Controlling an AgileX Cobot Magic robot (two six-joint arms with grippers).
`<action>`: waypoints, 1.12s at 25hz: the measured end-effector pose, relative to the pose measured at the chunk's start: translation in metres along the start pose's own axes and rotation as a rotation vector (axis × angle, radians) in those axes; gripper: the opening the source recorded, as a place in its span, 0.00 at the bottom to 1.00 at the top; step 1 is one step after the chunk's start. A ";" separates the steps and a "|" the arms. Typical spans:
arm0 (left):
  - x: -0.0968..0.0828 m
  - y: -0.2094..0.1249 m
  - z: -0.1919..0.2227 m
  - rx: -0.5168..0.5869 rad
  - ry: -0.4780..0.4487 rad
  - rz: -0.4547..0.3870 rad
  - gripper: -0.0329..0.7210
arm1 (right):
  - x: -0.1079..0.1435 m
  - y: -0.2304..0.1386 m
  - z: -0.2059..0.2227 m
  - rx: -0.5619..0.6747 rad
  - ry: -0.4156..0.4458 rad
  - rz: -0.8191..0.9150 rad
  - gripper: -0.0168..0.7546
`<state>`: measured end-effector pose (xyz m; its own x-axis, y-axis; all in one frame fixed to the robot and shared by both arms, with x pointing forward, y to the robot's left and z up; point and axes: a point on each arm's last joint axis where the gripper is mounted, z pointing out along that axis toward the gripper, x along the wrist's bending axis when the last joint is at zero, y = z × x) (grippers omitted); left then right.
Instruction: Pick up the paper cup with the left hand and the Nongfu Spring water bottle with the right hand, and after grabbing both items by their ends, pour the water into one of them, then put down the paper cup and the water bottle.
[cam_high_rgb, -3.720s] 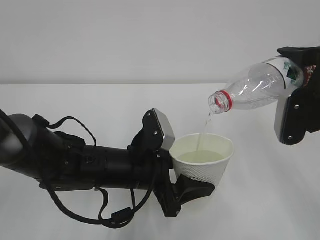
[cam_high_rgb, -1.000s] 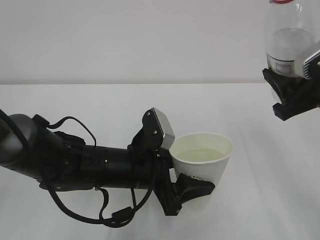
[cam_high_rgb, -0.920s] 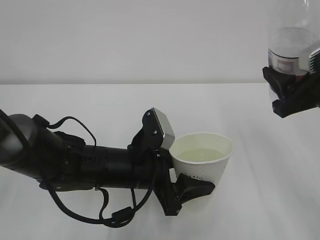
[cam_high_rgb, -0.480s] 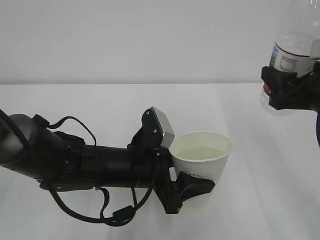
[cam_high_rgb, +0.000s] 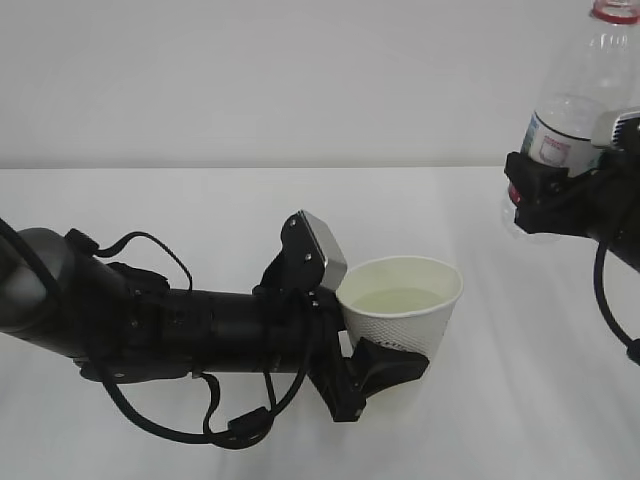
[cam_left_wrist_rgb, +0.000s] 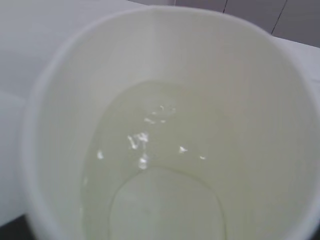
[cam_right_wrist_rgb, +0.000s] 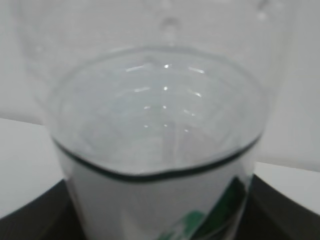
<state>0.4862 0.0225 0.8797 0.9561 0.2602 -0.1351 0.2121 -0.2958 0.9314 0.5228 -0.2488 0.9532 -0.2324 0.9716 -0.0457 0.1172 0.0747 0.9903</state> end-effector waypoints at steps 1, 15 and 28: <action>0.000 0.000 0.000 0.000 0.000 0.000 0.70 | 0.000 -0.004 0.002 -0.005 -0.002 0.004 0.69; 0.000 0.000 0.000 -0.002 0.005 -0.004 0.70 | -0.002 -0.058 0.018 0.092 -0.044 0.046 0.69; 0.002 0.001 0.000 -0.014 0.026 -0.024 0.70 | -0.003 -0.076 0.033 0.129 -0.043 0.048 0.69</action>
<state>0.4887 0.0228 0.8805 0.9451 0.2909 -0.1487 0.2318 -0.2766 0.9326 0.5460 -0.2497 0.8742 -0.1821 0.9833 -0.0070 0.2509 0.0533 0.9665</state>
